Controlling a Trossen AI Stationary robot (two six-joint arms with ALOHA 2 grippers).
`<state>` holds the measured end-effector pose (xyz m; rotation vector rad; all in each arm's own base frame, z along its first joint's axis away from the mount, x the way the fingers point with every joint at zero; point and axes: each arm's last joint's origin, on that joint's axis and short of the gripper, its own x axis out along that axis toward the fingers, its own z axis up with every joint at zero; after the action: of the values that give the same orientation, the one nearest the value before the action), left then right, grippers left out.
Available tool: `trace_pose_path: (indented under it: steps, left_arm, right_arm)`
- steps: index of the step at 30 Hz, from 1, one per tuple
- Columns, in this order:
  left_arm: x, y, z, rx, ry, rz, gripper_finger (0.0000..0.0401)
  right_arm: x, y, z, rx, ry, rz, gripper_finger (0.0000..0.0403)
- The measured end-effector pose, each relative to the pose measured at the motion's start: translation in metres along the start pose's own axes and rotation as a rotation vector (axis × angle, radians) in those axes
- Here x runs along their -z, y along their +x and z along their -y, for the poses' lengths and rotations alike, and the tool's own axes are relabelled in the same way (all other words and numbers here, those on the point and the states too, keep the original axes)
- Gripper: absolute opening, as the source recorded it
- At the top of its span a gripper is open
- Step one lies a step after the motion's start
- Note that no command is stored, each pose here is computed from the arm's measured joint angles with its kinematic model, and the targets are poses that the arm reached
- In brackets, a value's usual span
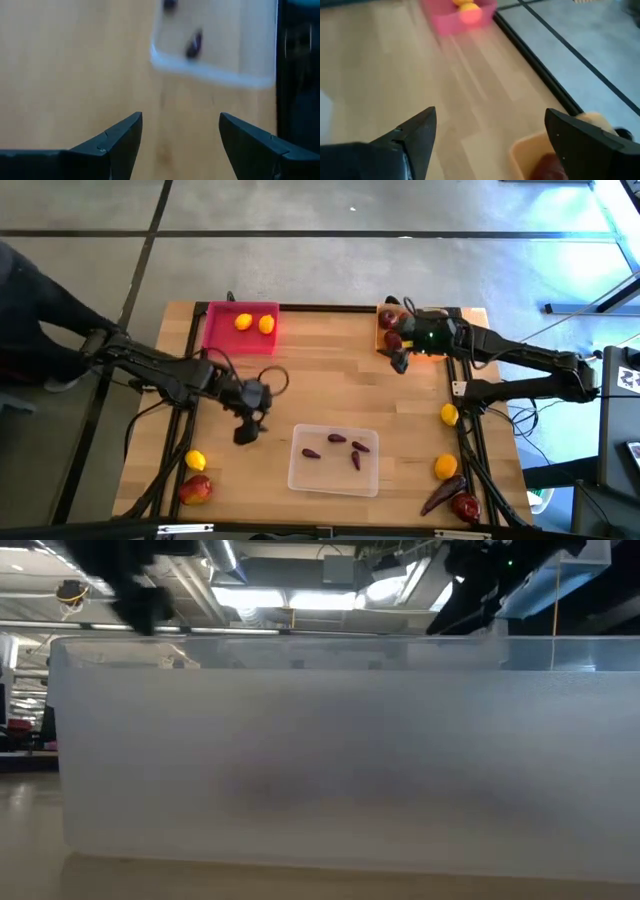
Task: Sort produce into baskets
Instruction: Put the lemon into the red bin
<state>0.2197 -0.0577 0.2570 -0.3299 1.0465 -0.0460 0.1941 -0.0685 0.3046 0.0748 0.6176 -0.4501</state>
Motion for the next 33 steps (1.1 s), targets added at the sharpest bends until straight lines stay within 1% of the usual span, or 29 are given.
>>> trace_pose_path:
  steps: [3, 6, 10, 14, 21, 28, 33]
  left_arm:
    - [0.013, 0.0, 0.011, 0.018, -0.042, -0.093, 0.0258]
    - [0.025, 0.0, 0.024, 0.064, -0.045, -0.166, 0.0258]
    - [0.038, -0.001, 0.039, 0.097, 0.004, -0.216, 0.0258]
    - [0.048, -0.003, 0.049, 0.11, 0.048, -0.25, 0.0258]
    - [0.072, -0.003, 0.057, 0.034, 0.059, -0.387, 0.0258]
    - [0.089, 0.002, 0.068, 0.009, 0.122, -0.456, 0.0258]
    - [0.097, 0.007, 0.072, -0.031, 0.133, -0.511, 0.0258]
  right_arm:
    - [-0.002, -0.001, -0.01, -0.033, -0.024, 0.025, 0.0331]
    - [-0.004, -0.003, -0.017, -0.053, -0.038, 0.056, 0.0331]
    - [-0.005, -0.005, -0.025, -0.065, -0.056, 0.076, 0.0331]
    - [-0.005, -0.006, -0.03, -0.076, -0.068, 0.079, 0.0331]
    - [-0.005, -0.006, -0.03, -0.076, -0.067, 0.077, 0.0331]
    - [-0.004, -0.001, -0.031, -0.073, -0.07, 0.059, 0.0331]
    - [0.0, 0.003, -0.031, -0.072, -0.075, 0.036, 0.0331]
